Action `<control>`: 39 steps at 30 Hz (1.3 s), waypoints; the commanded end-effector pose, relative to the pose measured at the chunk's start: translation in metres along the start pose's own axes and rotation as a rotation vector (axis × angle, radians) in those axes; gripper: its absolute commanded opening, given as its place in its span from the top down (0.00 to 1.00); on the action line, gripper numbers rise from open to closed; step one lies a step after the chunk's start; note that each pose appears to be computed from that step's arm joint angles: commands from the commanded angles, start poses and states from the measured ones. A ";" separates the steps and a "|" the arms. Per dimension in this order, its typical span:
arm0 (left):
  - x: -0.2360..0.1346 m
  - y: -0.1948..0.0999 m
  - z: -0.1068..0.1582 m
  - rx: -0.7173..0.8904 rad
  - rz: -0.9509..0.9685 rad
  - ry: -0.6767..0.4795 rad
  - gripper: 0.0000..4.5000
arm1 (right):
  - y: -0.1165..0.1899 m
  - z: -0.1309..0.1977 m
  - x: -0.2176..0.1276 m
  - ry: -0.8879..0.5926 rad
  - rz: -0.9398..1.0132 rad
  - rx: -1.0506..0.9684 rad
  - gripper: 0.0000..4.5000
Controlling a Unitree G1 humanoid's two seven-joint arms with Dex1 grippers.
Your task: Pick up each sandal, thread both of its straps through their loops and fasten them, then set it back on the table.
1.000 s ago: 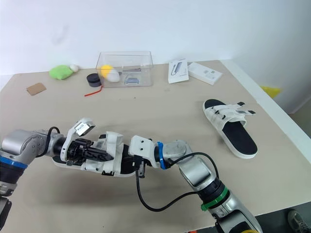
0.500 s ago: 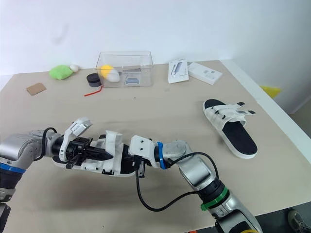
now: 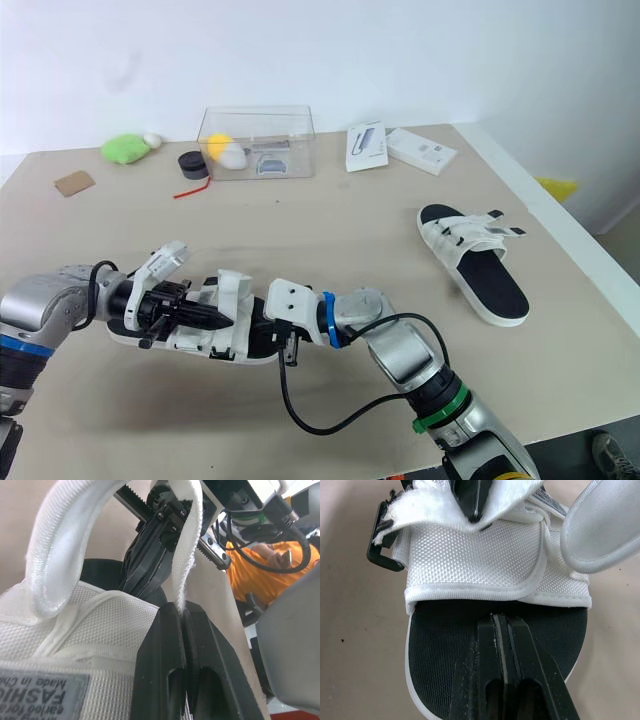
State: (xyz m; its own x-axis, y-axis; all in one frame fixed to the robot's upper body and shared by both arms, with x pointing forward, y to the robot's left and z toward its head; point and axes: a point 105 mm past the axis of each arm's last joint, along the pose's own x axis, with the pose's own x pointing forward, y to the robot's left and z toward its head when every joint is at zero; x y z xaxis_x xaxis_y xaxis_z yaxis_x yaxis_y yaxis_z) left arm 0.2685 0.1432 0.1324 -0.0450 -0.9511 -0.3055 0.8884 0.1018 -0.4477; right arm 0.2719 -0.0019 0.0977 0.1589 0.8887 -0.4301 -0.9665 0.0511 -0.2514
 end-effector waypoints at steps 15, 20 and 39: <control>-0.002 -0.015 0.001 0.077 -0.035 0.056 0.99 | 0.004 -0.026 0.005 0.096 0.006 0.059 1.00; -0.002 -0.028 -0.003 0.105 -0.061 0.102 0.99 | 0.004 -0.026 0.005 0.094 0.012 0.055 1.00; -0.004 -0.032 0.000 0.118 -0.023 0.102 0.48 | 0.004 -0.026 0.006 0.094 0.015 0.052 1.00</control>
State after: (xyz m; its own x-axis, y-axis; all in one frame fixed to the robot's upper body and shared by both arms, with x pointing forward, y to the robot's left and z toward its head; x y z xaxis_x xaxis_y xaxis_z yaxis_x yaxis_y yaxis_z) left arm 0.2350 0.1393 0.1400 -0.1563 -0.9120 -0.3793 0.9261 -0.0018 -0.3773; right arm 0.2733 -0.0010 0.0971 0.1571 0.8897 -0.4286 -0.9663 0.0489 -0.2527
